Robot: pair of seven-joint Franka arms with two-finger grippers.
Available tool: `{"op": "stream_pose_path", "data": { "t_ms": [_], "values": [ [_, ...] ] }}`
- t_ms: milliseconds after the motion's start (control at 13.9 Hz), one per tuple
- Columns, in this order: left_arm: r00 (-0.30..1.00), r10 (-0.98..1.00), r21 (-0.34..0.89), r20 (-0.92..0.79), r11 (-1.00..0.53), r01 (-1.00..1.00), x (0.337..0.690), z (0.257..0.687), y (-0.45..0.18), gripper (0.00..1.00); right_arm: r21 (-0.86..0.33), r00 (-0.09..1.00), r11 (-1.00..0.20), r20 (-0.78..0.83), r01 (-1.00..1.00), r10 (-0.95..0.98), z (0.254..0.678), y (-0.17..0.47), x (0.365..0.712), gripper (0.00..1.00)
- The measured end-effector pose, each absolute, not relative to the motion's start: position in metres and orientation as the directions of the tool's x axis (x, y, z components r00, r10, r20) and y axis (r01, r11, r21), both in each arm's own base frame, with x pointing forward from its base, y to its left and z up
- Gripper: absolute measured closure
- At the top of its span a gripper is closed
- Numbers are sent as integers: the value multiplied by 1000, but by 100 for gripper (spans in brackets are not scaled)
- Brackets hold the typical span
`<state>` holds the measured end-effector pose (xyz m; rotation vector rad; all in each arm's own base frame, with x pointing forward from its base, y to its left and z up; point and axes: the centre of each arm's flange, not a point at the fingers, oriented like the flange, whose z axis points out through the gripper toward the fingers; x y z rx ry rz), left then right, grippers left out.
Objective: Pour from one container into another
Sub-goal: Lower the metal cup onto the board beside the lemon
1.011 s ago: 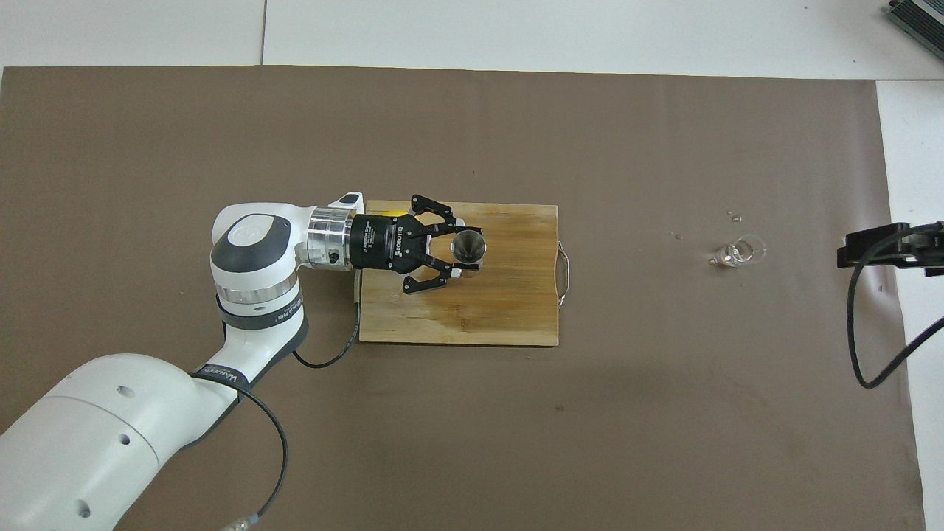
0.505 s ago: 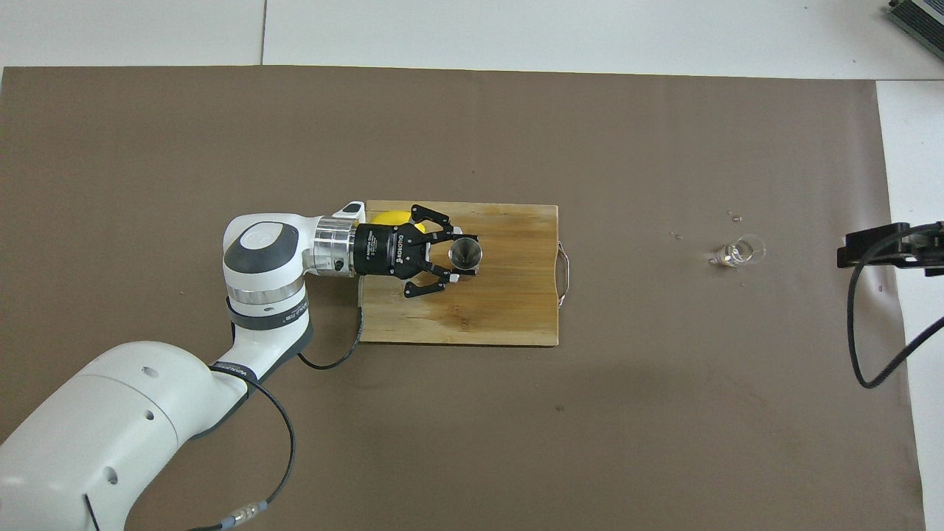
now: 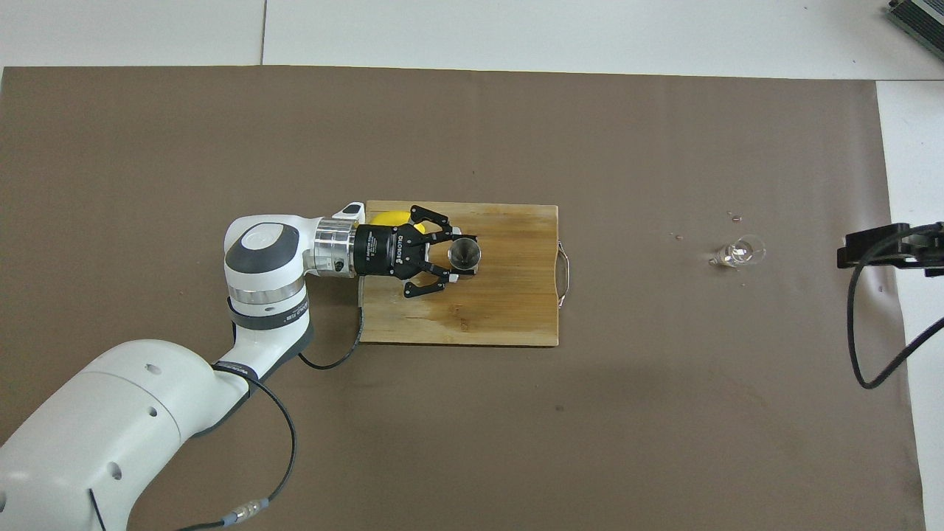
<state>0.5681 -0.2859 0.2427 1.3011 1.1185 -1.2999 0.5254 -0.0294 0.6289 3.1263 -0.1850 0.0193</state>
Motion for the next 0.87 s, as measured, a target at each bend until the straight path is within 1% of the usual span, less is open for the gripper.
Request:
{"op": "stream_pose_path", "data": {
  "t_ms": [722, 866],
  "values": [
    [30, -21, 33, -999, -129, 991, 568, 239, -286, 51, 9, 993, -993, 13, -118, -118, 629, -29, 525, 0],
    [29, -19, 31, -999, -128, 991, 568, 235, -285, 45, 9, 993, -993, 13, -118, -118, 629, -29, 525, 0]
  ]
}}
